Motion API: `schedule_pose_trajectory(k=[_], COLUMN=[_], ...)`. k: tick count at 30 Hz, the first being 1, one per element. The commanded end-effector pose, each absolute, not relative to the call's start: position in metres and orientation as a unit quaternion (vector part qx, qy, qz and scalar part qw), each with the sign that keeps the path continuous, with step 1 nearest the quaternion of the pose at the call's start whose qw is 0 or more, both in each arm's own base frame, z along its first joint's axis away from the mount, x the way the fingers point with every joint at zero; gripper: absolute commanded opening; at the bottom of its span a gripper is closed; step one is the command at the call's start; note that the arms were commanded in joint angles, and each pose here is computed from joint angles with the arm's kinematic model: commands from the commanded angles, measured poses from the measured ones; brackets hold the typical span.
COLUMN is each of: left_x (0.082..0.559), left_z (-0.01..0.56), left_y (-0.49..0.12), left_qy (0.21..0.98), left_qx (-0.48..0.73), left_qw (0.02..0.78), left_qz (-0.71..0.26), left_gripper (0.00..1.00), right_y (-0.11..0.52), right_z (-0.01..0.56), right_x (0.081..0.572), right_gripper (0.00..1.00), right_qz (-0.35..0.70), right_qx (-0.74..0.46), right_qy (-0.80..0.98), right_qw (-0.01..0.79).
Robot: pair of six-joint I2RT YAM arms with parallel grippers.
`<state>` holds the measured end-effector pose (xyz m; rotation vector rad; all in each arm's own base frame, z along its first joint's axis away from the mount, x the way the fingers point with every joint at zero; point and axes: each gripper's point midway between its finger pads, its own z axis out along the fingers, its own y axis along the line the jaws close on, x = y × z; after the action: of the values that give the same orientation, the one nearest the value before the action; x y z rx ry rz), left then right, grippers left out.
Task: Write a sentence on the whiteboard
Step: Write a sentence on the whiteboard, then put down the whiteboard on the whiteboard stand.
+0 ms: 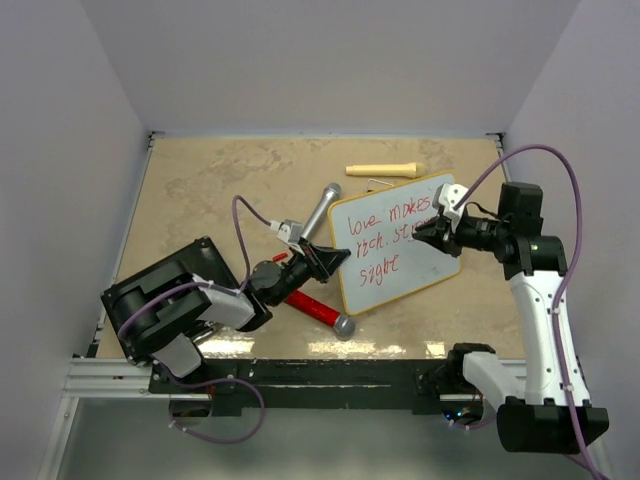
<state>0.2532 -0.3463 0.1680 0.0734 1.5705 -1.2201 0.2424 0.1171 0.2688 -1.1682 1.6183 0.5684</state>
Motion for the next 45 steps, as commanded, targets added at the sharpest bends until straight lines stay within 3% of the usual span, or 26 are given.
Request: schedule_pose_trajectory(k=[1,25,45], left_x=[0.253,0.309,0.397], left_z=[0.216,0.325,0.347], left_y=[-0.354,-0.366,-0.388], left_qy=[0.607,0.524,0.499], left_qx=[0.105,0.17,0.304], left_qw=[0.578,0.599,0.548], left_qz=[-0.536,-0.581,-0.598], left_gripper=[0.0,0.0,0.0], right_y=[0.126,0.132,0.13], right_z=[0.295,0.343,0.344], right_x=[0.215,0.186,0.197], right_gripper=[0.0,0.0,0.0], right_qz=[0.254,0.266,0.273], right_qx=[-0.51,-0.523,-0.503], right_qy=[0.64,0.621,0.638], right_qw=[0.516,0.519,0.516])
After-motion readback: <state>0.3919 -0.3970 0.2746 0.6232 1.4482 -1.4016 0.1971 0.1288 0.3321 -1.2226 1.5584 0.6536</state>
